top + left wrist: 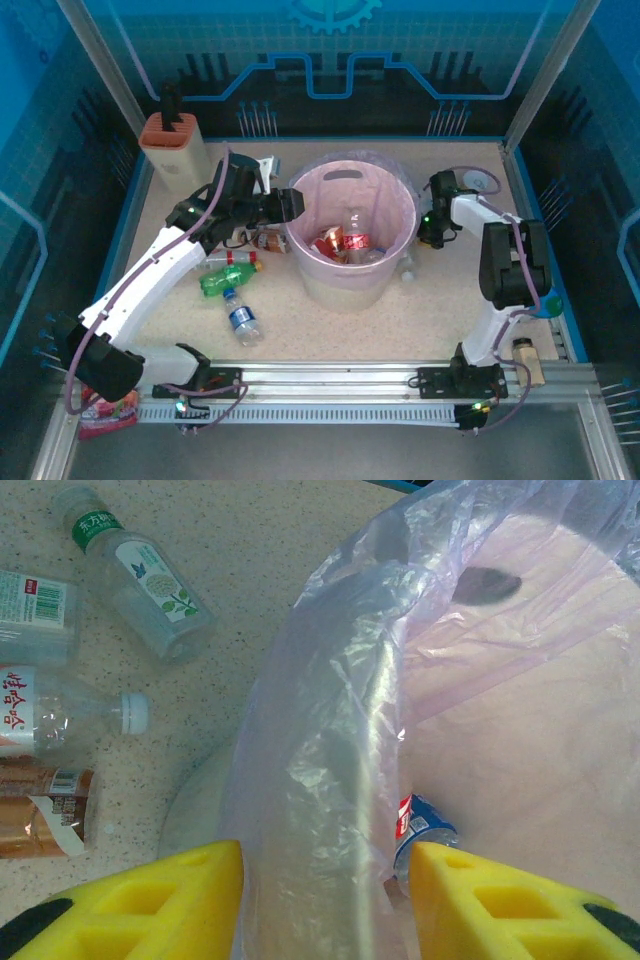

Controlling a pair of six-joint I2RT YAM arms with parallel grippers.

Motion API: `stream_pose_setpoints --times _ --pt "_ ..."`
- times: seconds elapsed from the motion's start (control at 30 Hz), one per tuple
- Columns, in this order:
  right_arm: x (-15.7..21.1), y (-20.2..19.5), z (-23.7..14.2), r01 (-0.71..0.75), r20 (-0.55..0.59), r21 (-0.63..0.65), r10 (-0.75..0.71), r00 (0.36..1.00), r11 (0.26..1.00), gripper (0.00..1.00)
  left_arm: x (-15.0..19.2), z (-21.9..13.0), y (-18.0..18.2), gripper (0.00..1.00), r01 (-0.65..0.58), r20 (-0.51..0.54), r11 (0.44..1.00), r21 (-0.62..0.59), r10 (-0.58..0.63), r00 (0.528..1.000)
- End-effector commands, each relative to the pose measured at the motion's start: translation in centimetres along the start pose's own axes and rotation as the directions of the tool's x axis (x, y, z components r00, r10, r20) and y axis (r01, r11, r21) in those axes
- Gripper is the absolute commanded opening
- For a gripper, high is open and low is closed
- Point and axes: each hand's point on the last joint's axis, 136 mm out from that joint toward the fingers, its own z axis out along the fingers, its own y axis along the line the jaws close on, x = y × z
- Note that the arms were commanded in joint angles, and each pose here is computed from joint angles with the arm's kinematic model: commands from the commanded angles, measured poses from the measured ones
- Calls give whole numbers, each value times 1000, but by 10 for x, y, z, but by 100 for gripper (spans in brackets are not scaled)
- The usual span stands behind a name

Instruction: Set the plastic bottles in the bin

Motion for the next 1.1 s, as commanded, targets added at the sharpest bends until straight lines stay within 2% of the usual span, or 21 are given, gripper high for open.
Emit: stream_pose_setpoints --times 0.0,0.3,0.53,0.77,0.87,0.93,1.07 --pt "7 -41 -8 -76 -14 142 79 997 987 93 -1 -1 -5 48 -18 -8 1000 3 18 1000" --pt "10 -83 -44 -178 68 186 168 983 966 93 -2 1 -6 48 -11 -8 1000 8 11 1000" --pt "26 -63 -50 -212 82 105 205 975 972 92 -2 2 -5 49 -13 -4 1000 4 13 1000" --pt "33 -66 -45 -232 71 110 225 972 966 78 -1 4 -4 49 -8 -10 1000 6 8 1000" --pt "32 -70 -43 -234 59 126 228 972 964 77 0 4 -4 49 -7 -9 1000 7 7 1000" --pt "32 -70 -42 -233 53 123 228 972 965 74 1 4 -4 49 -6 -9 1000 7 6 1000" --pt "26 -67 -58 -226 88 121 216 972 967 66 0 3 -4 49 -10 -6 1000 9 10 1000"
